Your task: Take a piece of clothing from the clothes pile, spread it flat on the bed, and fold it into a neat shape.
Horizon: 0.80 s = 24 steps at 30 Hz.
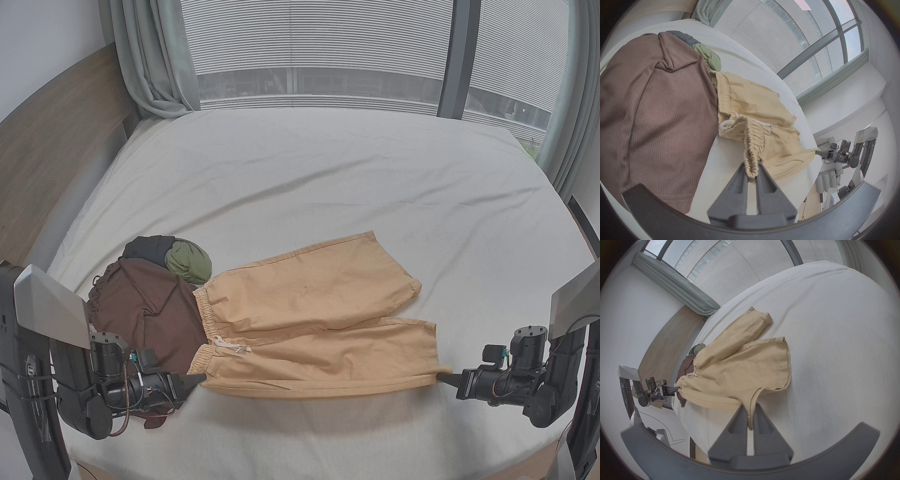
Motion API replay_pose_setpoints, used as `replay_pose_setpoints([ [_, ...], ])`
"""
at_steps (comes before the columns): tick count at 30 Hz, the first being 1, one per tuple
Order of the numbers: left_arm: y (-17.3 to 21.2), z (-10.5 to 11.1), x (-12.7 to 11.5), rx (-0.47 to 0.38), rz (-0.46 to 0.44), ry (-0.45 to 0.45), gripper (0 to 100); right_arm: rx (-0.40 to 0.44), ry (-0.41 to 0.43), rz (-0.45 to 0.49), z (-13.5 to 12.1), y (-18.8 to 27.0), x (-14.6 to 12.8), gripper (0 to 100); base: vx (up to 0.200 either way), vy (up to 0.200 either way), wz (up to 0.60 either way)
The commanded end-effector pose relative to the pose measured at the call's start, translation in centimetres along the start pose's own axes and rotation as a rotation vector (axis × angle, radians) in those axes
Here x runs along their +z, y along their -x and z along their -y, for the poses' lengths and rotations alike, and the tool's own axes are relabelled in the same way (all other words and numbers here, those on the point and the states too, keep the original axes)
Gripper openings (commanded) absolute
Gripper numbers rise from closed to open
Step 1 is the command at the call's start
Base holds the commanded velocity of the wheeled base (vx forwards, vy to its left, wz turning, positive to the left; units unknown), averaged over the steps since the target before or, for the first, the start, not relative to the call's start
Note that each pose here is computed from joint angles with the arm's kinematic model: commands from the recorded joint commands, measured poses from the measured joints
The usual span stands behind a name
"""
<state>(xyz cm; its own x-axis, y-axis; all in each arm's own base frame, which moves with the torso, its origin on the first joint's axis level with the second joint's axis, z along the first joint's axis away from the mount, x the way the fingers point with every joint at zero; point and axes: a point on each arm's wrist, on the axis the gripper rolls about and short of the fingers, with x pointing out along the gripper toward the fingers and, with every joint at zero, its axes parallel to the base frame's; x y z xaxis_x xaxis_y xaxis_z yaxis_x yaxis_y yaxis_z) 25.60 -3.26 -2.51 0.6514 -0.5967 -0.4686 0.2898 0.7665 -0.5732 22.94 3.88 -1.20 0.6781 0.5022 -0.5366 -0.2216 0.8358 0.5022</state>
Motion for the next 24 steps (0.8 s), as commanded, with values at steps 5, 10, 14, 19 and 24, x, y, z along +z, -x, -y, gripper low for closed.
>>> replay_pose_setpoints([
  [5, 0.3, 0.9, 1.6, -0.025, 0.064, 0.005, 0, 0.030, 0.030, 0.071, -0.6, -0.1, 1.5, 0, 0.000, 0.000, 0.00],
  [10, 0.2, 1.0, 1.7, -0.031, 0.067, 0.013, 0, 0.054, 0.047, 0.127, -1.0, -0.3, 2.8, 0, 0.000, 0.000, 0.00],
  [14, 0.0, 1.2, 1.8, -0.036, 0.073, 0.019, 0, 0.064, 0.059, 0.163, -1.2, -0.3, 3.6, 0, 0.000, 0.000, 0.00],
  [19, 0.0, 1.1, 1.8, -0.034, 0.074, 0.022, 0, 0.075, 0.074, 0.193, -1.3, -0.5, 4.3, 0, 0.000, 0.000, 0.00],
  [24, -0.2, 1.1, 2.1, -0.029, 0.089, 0.020, 0, 0.086, 0.080, 0.224, -1.4, -0.9, 5.2, 0, 0.000, 0.000, 0.00],
])
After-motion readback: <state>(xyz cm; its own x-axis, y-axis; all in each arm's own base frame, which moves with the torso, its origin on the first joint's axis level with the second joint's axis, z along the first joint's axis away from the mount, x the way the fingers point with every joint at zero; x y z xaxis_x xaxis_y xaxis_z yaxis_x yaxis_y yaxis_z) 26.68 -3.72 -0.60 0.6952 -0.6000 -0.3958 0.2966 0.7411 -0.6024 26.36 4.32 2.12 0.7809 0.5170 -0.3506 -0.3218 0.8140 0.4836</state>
